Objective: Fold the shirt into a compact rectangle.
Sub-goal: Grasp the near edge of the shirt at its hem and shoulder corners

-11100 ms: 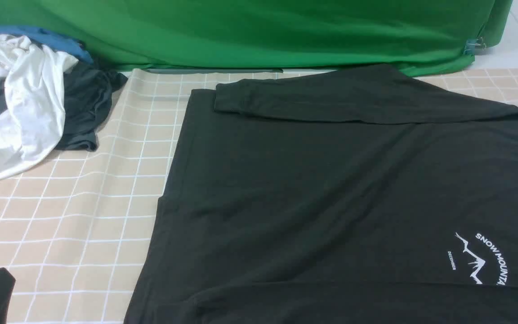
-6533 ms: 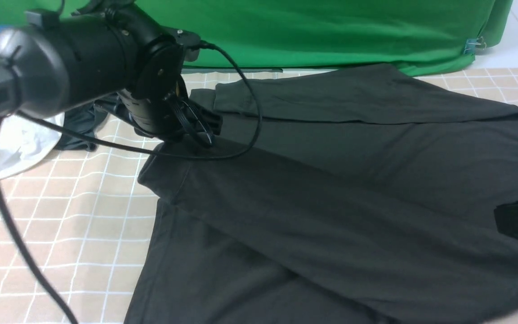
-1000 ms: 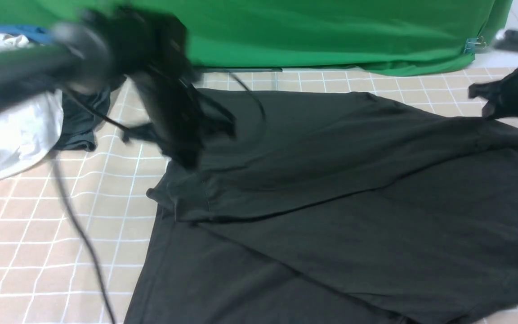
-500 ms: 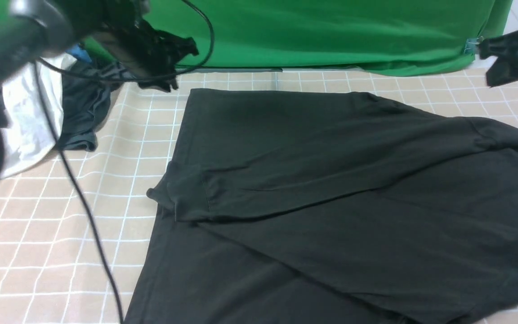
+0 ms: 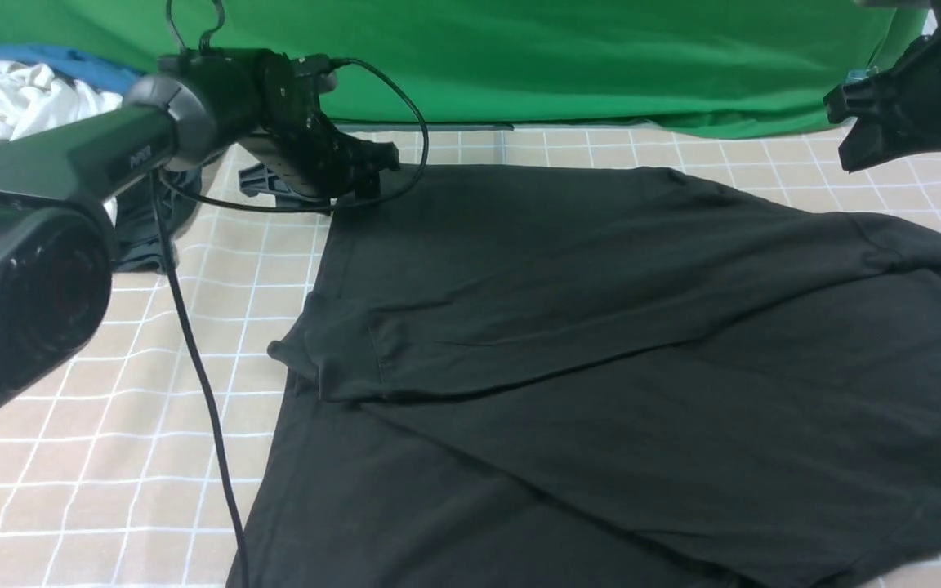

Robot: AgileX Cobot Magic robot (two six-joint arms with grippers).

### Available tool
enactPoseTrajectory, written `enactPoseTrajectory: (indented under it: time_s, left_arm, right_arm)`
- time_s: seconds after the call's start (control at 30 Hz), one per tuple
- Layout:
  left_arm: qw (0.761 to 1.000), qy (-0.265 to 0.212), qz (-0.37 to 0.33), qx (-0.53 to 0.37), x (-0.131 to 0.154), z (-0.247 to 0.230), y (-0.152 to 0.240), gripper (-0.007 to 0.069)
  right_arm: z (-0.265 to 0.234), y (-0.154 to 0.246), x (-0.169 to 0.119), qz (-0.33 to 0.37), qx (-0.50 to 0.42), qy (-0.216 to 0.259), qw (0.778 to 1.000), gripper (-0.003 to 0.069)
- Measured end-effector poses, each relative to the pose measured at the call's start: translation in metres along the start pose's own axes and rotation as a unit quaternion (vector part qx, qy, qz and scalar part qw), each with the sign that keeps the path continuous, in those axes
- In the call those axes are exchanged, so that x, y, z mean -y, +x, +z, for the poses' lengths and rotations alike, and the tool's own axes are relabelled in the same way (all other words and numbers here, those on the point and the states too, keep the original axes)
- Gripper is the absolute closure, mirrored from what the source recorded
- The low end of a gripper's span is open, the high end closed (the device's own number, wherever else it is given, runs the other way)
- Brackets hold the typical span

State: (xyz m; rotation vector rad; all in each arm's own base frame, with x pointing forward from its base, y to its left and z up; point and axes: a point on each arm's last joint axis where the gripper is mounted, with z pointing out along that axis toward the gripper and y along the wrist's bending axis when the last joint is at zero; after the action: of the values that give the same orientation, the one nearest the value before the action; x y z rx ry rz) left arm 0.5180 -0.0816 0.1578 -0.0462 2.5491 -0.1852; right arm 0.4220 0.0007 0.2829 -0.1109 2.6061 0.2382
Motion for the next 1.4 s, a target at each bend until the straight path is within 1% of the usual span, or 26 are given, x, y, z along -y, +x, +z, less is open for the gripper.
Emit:
enactPoseTrajectory:
  time_s: [0.03, 0.07, 0.1, 0.13, 0.17, 0.2, 0.3, 0.4, 0.5, 0.6, 0.8, 0.83, 0.87, 0.93, 1.03, 1.1, 1.13, 1.2, 1.23, 1.3, 1.37, 1.4]
  left_arm:
    - [1.000, -0.002, 0.024, -0.001, 0.000, 0.000, 0.000, 0.0263]
    - [0.999, -0.003, 0.037, -0.002, 0.001, 0.001, 0.001, 0.0301]
    - [0.999, -0.003, 0.042, -0.001, 0.002, 0.001, 0.001, 0.0312]
    - [0.998, -0.004, 0.066, 0.001, 0.006, 0.002, 0.002, 0.0405]
    - [0.997, -0.003, 0.079, 0.002, 0.009, 0.003, 0.002, 0.0483]
    - [0.996, -0.002, 0.089, 0.003, 0.012, 0.004, 0.003, 0.0527]
    - [0.995, -0.004, 0.102, 0.005, 0.018, 0.004, 0.004, 0.0594]
    - [0.995, -0.012, 0.100, 0.006, 0.020, 0.003, 0.005, 0.0599]
    - [0.995, -0.048, 0.089, -0.003, 0.013, -0.006, 0.002, 0.0600]
    - [0.993, -0.080, 0.084, 0.004, 0.001, -0.017, -0.005, 0.0606]
    - [0.991, -0.115, 0.060, 0.021, -0.034, -0.032, -0.018, 0.0612]
    - [0.991, -0.117, 0.059, 0.021, -0.035, -0.033, -0.018, 0.0612]
    - [0.990, -0.126, 0.057, 0.023, -0.043, -0.033, -0.019, 0.0612]
    - [0.989, -0.132, 0.056, 0.025, -0.048, -0.034, -0.020, 0.0612]
    - [0.987, -0.146, 0.058, 0.023, -0.055, -0.037, -0.021, 0.0603]
    - [0.985, -0.161, 0.056, 0.010, -0.056, -0.045, -0.021, 0.0569]
    - [0.985, -0.161, 0.055, 0.011, -0.056, -0.046, -0.022, 0.0566]
    - [0.983, -0.176, 0.051, 0.012, -0.057, -0.068, -0.027, 0.0521]
    - [0.982, -0.180, 0.047, 0.021, -0.055, -0.087, -0.033, 0.0503]
    - [0.983, -0.179, 0.038, 0.032, -0.052, -0.113, -0.039, 0.0489]
    - [0.986, -0.165, 0.012, 0.026, -0.047, -0.147, -0.040, 0.0487]
    - [0.987, -0.161, 0.006, 0.021, -0.045, -0.154, -0.040, 0.0488]
  right_arm:
    - [0.000, 0.000, 0.000, -0.003, -0.001, 0.000, 1.000, 0.0594]
    - [0.000, 0.000, 0.000, -0.005, -0.002, 0.000, 1.000, 0.0592]
    - [0.000, 0.000, 0.000, -0.005, -0.002, 0.000, 1.000, 0.0592]
    - [0.000, 0.000, 0.000, -0.007, -0.003, -0.001, 1.000, 0.0589]
    - [0.000, 0.001, 0.000, -0.009, -0.003, -0.001, 1.000, 0.0588]
    - [0.000, 0.001, 0.000, -0.010, -0.003, -0.001, 1.000, 0.0589]
    - [0.000, 0.001, 0.000, -0.012, -0.004, -0.001, 1.000, 0.0589]
    - [0.000, 0.001, 0.000, -0.013, -0.006, -0.002, 1.000, 0.0589]
    - [0.000, 0.002, 0.000, -0.013, -0.010, -0.003, 1.000, 0.0589]
    - [0.000, 0.002, -0.001, -0.013, -0.013, -0.003, 1.000, 0.0589]
    - [0.000, 0.005, -0.001, -0.013, -0.029, -0.007, 0.999, 0.0582]
    - [0.000, 0.005, -0.001, -0.013, -0.029, -0.008, 0.999, 0.0581]
    - [0.000, 0.007, -0.002, -0.013, -0.036, -0.009, 0.999, 0.0578]
    - [0.000, 0.007, -0.002, -0.013, -0.040, -0.010, 0.999, 0.0574]
    - [-0.001, 0.011, -0.003, -0.013, -0.059, -0.015, 0.998, 0.0569]
    - [-0.001, 0.015, -0.004, -0.013, -0.084, -0.021, 0.996, 0.0569]
    - [-0.001, 0.016, -0.004, -0.013, -0.086, -0.022, 0.996, 0.0568]
    - [-0.006, 0.021, -0.006, -0.014, -0.116, -0.029, 0.993, 0.0568]
    - [-0.010, 0.023, -0.007, -0.014, -0.125, -0.031, 0.992, 0.0568]
    - [-0.019, 0.025, -0.009, -0.013, -0.123, -0.031, 0.992, 0.0568]
    - [-0.036, 0.028, -0.013, -0.014, -0.111, -0.030, 0.993, 0.0568]
    - [-0.037, 0.029, -0.013, -0.013, -0.111, -0.030, 0.993, 0.0568]
